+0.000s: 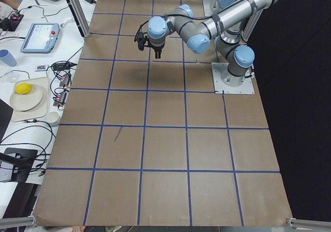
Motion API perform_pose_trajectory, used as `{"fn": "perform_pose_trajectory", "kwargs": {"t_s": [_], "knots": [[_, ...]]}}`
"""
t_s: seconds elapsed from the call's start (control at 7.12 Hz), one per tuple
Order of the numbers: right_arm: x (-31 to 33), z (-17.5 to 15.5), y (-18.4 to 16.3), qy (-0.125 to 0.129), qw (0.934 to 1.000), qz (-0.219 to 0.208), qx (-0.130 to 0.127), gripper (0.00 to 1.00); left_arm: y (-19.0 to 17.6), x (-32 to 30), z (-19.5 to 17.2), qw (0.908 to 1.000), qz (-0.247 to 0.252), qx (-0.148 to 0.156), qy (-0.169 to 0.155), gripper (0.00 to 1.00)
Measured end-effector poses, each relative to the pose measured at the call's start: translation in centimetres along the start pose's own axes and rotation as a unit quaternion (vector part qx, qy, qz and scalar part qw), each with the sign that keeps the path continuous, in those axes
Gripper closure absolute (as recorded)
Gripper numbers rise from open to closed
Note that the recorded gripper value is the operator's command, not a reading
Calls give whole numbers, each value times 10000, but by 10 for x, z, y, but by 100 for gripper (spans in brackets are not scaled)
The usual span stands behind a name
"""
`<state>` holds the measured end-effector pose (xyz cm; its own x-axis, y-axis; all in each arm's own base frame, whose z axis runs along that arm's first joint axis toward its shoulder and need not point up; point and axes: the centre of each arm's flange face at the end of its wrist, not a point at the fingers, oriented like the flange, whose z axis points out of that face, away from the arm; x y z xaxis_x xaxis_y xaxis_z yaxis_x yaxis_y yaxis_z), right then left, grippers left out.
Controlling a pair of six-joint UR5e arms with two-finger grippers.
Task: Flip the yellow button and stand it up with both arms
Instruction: 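Lift the button with the left gripper while the right gripper rises toward it, then hold the button up with the left gripper while the right gripper grasps its yellow cap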
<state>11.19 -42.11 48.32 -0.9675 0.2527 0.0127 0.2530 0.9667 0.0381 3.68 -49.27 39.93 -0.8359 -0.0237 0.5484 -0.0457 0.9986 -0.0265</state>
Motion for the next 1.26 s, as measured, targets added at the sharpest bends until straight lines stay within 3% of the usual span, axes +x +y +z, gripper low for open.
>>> {"fn": "perform_pose_trajectory", "kwargs": {"t_s": [0.28, 0.42, 0.56, 0.7, 0.84, 1.12, 1.26], "knots": [[0, -8, -19, -693, 9944, 732, -312, 0, -1, 81, 16, 9918, 247, 258, 1230, 76], [-1, -15, -33, -1181, 9822, 1318, -637, 0, 4, 109, 23, 9835, 251, 334, 1761, 76], [-5, -22, -47, -1657, 9632, 1874, -986, 0, 11, 132, 26, 9741, 198, 402, 2218, 77], [-9, -27, -61, -2121, 9376, 2412, -1333, 0, 16, 149, 27, 9627, 138, 482, 2659, 79], [-13, -32, -70, -2549, 9057, 2940, -1680, 0, 18, 162, 28, 9491, 101, 562, 3099, 79], [-24, -39, -79, -3323, 8262, 3807, -2490, 0, 35, 193, 43, 9115, -4, 561, 4075, 79], [-31, -41, -83, -3634, 7885, 4045, -2875, 0, 48, 203, 53, 8922, -130, 502, 4487, 79]]}}
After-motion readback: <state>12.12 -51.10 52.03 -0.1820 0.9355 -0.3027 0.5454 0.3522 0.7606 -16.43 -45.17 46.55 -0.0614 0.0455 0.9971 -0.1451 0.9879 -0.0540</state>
